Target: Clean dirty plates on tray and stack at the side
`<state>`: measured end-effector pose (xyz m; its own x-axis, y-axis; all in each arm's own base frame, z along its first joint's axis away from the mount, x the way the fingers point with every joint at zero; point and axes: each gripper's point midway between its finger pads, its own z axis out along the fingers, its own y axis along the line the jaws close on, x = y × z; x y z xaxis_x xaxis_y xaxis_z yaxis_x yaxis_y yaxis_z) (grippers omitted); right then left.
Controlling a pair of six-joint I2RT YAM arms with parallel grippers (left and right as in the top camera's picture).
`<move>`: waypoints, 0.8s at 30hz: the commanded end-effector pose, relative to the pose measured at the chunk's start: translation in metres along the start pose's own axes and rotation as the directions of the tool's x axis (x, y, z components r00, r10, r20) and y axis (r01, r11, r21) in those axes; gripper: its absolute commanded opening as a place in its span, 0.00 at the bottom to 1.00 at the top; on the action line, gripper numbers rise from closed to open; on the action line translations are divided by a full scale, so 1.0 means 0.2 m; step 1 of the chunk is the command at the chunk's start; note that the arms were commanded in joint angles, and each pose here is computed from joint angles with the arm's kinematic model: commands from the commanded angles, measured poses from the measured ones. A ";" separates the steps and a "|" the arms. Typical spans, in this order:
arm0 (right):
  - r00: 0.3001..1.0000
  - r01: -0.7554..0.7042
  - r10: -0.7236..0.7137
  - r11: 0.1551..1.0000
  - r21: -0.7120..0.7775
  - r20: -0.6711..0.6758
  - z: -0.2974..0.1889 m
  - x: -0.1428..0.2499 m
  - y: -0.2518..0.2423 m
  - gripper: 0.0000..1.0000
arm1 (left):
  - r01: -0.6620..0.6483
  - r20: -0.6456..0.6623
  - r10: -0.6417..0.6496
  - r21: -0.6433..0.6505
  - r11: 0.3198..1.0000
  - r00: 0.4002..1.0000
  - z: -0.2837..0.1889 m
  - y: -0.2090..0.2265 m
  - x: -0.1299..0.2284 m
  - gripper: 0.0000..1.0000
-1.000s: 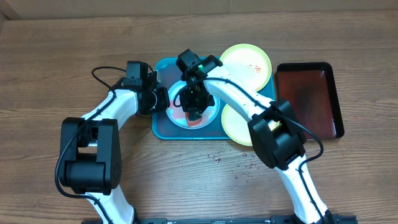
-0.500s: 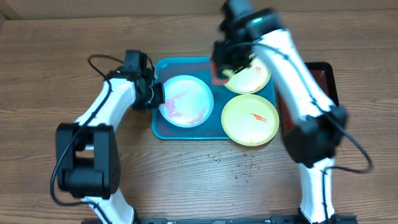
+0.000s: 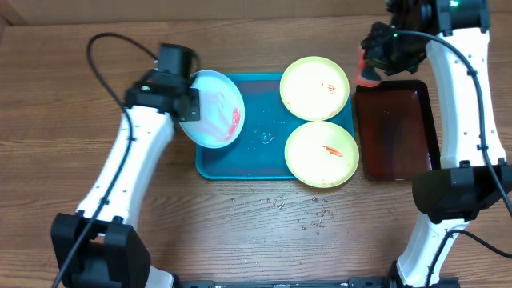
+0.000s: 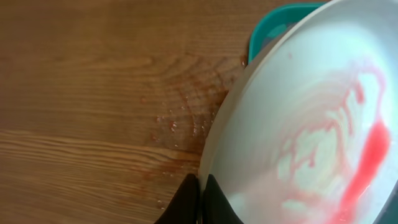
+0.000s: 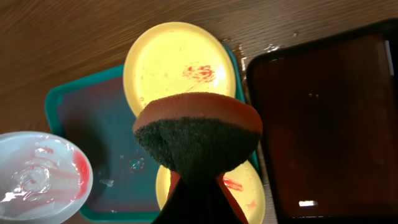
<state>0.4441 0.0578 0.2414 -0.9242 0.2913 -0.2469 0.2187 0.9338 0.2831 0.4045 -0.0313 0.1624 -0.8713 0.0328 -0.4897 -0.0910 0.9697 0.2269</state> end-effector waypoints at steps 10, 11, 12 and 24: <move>0.998 -0.033 0.030 0.997 0.072 0.048 -0.05 -0.06 -0.14 0.04 | 0.056 0.302 0.110 -0.493 0.868 0.947 -0.35 0.05 -0.20 0.04; 0.998 -0.033 0.030 0.997 0.076 0.049 -0.05 -0.06 -0.14 0.04 | 0.064 0.317 0.121 -0.515 0.855 0.941 -0.38 0.05 -0.21 0.04; 0.998 -0.033 0.030 0.997 0.076 0.048 -0.05 -0.06 -0.14 0.04 | 0.072 0.332 0.132 -0.537 0.841 0.934 -0.41 0.04 -0.21 0.04; 0.998 -0.037 0.033 0.996 0.081 0.049 -0.05 -0.06 -0.15 0.04 | 0.096 0.443 0.234 -0.606 0.790 0.865 -0.63 -0.12 -0.22 0.04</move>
<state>0.4437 0.0295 0.2386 -0.9084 0.3295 -0.2573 0.2772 0.9355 0.2192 0.3887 -0.0865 0.2652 -0.6141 0.3694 -0.6974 -0.3678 0.6479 0.6671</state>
